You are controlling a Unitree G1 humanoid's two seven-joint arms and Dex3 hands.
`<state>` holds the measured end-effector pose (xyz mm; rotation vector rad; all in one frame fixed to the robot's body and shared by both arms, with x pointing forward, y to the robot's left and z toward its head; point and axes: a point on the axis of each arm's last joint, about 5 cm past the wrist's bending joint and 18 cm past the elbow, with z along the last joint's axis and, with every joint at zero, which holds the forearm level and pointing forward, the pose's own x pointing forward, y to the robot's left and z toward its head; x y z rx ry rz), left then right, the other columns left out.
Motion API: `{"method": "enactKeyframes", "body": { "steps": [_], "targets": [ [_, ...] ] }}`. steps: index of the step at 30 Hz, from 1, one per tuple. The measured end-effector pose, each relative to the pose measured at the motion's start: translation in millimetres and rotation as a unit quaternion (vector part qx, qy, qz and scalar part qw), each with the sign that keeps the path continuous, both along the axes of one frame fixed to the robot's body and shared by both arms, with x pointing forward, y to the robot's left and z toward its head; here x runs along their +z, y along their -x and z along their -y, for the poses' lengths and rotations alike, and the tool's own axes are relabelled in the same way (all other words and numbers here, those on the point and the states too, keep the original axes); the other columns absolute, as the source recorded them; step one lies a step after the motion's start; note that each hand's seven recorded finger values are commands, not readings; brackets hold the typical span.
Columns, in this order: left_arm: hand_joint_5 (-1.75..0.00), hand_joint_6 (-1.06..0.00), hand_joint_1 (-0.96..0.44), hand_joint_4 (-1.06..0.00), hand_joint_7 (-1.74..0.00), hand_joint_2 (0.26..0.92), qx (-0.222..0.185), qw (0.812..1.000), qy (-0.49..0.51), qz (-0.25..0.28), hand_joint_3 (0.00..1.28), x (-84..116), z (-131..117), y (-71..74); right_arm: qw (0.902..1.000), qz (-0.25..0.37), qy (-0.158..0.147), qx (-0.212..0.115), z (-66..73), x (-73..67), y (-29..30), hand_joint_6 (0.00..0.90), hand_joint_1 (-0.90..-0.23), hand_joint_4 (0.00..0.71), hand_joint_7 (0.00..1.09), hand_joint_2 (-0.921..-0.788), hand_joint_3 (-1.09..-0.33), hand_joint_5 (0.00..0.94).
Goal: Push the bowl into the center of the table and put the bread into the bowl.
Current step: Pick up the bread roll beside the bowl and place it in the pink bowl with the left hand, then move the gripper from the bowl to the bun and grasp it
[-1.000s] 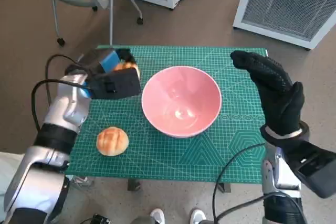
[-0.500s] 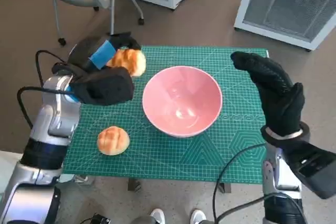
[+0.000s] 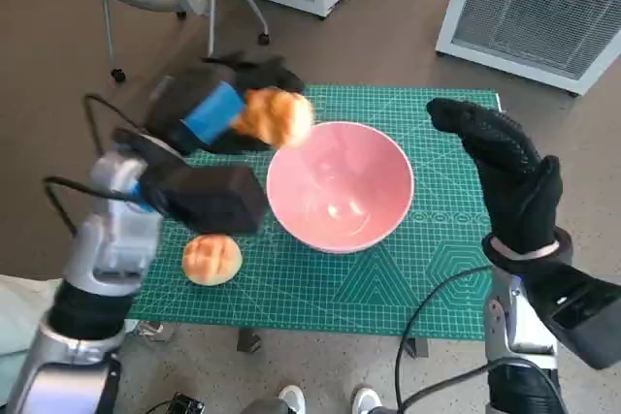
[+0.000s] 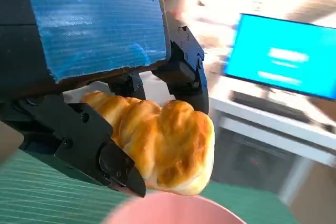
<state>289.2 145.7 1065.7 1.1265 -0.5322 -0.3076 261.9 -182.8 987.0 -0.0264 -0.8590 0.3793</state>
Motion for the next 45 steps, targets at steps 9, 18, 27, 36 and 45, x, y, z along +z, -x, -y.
{"method": "enactKeyframes", "body": {
  "steps": [9, 18, 27, 36, 45],
  "targets": [
    [-1.1, -0.67, 0.0, -0.79, -1.08, 0.916, -0.063, 0.997, -0.021, -0.026, 0.02, -21.2, 23.8, -4.6, 1.0, -0.001, 0.0, -0.001, 0.3, -1.9, 1.2, -0.001, -0.694, 0.067, 0.42, -0.921, -0.708, 0.0],
    [-1.07, -0.64, 0.0, -0.75, -1.18, 0.92, -0.076, 0.994, -0.043, -0.063, 0.04, -51.1, 38.3, -15.3, 1.0, -0.001, 0.0, -0.001, 0.6, -3.0, 4.1, -0.001, -0.695, 0.063, 0.41, -0.921, -0.713, 0.0],
    [-0.61, -0.37, 0.08, -0.4, -0.47, 0.831, -0.073, 0.988, -0.069, -0.116, 0.13, -59.4, 41.2, -18.7, 1.0, -0.004, 0.001, -0.001, 1.5, -3.7, 8.4, -0.001, -0.692, 0.059, 0.41, -0.921, -0.712, 0.0],
    [-0.02, -0.24, -0.21, -0.07, -0.02, 0.728, -0.068, 0.974, -0.113, -0.187, 0.05, -49.8, 37.6, -17.3, 1.0, -0.006, -0.003, -0.004, 1.6, -3.3, 10.2, -0.001, -0.69, 0.051, 0.41, -0.921, -0.71, 0.0],
    [0.0, -0.23, -0.33, -0.03, 0.0, 0.736, -0.088, 0.981, -0.098, -0.145, 0.03, -32.9, 27.9, -11.1, 0.9999, -0.008, -0.01, -0.005, -0.9, -4.5, 10.9, -0.001, -0.682, 0.047, 0.41, -0.921, -0.711, 0.0]
  ]
}}
